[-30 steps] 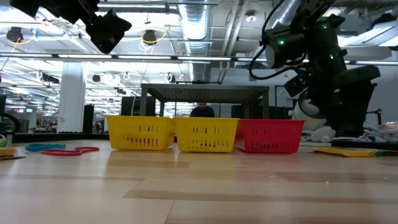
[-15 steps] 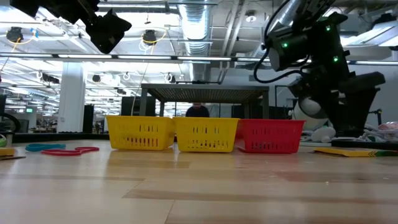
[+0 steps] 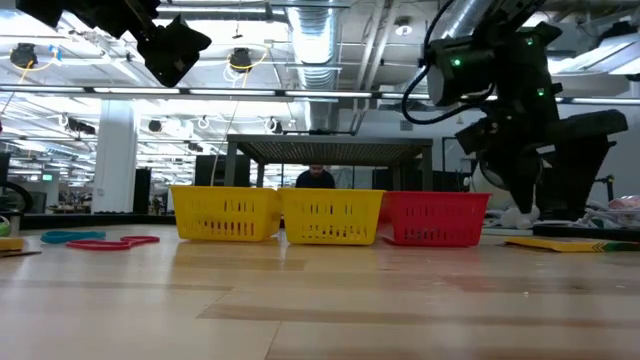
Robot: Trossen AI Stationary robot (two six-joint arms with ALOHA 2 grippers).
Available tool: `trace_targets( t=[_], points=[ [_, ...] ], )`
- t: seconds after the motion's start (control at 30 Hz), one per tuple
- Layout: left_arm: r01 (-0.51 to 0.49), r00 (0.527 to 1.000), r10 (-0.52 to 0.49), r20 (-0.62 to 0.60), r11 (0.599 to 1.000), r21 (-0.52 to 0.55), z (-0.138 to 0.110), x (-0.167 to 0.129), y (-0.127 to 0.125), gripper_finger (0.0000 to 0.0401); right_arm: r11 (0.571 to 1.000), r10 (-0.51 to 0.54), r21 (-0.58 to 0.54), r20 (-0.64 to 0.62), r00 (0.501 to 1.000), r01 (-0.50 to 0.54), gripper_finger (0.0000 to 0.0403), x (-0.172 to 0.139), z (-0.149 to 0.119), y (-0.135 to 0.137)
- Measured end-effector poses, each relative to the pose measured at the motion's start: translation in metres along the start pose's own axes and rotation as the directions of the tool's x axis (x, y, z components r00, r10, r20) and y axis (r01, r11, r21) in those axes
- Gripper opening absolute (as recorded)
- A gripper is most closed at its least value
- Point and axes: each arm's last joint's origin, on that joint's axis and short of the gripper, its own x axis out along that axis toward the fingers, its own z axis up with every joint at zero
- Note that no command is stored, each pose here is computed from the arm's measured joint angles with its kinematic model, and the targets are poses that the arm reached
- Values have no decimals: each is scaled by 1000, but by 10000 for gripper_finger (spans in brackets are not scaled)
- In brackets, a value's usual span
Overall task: Pick & Place Office Desk Supplies
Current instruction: Put the yellow crayon box into the right yellow bin
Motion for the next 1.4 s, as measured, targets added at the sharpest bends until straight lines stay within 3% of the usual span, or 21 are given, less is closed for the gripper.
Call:
trace_targets(
  t=[0.17,0.57,1.0,1.4],
  points=[
    [0,1000,0,0,1000,0,0,0,0,254,999,-5,-37,51,999,7,385,6,3,5],
    [1,1000,-1,-1,1000,-7,0,0,0,254,999,42,-21,10,999,-42,385,38,-8,14],
    [2,1000,-2,7,1000,-15,1,0,0,254,999,43,-20,-46,998,-44,383,47,-5,14],
    [8,1000,-7,21,1000,-15,2,0,-1,254,999,43,-20,-13,999,-44,310,44,-1,14]
  ],
)
